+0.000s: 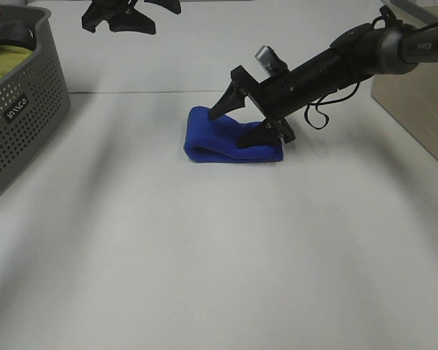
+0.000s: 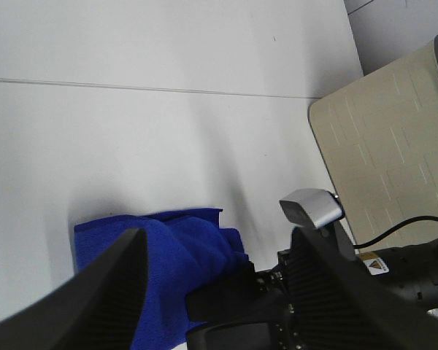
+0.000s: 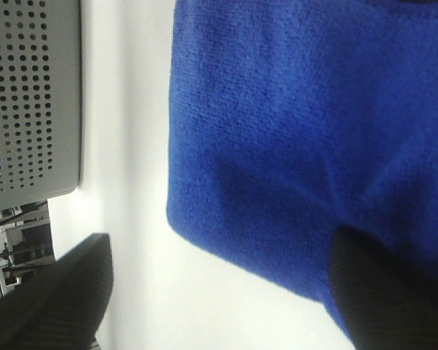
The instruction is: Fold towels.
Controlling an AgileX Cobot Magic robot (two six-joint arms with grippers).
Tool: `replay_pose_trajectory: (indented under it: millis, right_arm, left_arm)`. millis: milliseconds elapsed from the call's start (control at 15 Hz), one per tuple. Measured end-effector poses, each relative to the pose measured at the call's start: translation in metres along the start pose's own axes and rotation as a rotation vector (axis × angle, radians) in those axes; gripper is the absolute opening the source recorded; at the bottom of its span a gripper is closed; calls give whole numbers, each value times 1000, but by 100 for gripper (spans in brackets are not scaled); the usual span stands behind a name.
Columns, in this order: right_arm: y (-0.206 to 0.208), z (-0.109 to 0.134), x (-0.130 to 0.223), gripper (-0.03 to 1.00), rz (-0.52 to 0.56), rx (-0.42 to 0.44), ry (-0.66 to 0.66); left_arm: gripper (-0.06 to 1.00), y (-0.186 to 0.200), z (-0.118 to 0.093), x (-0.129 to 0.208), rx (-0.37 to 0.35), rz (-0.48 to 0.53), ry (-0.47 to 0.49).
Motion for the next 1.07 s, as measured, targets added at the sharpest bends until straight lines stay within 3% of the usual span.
replay_pose_trajectory:
  millis: [267,400,600,867,1067]
  right_arm:
    - [49,17,-3,77,30,43,79]
    - [84,33,-1,77,56,158,121]
    - [117,48,-2,77,44,259,140]
    - [178,88,-7,77,-59,386,203]
    - [230,133,4,77,-159,450,279]
  left_arm:
    - [56,17,0,7,-71,43,-84]
    - [56,40,-4,15,-136,95,-158]
    - [56,63,-6,22,-204,142,-215]
    - [56,125,-26,14,-315,58,-326]
    - [56,173,-46,26,-322,4,-357]
Point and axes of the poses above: a point on each arm's last joint axis where the gripper is mounted, y pointing back along that axis away from the gripper, z along the wrist's bending axis when the last joint is at zero, x = y × z, the point moved 8 cm from there along -y, pointing out along that axis toward the gripper, and after that the axes turned 11 degrees about y, right-handed, at the moved point
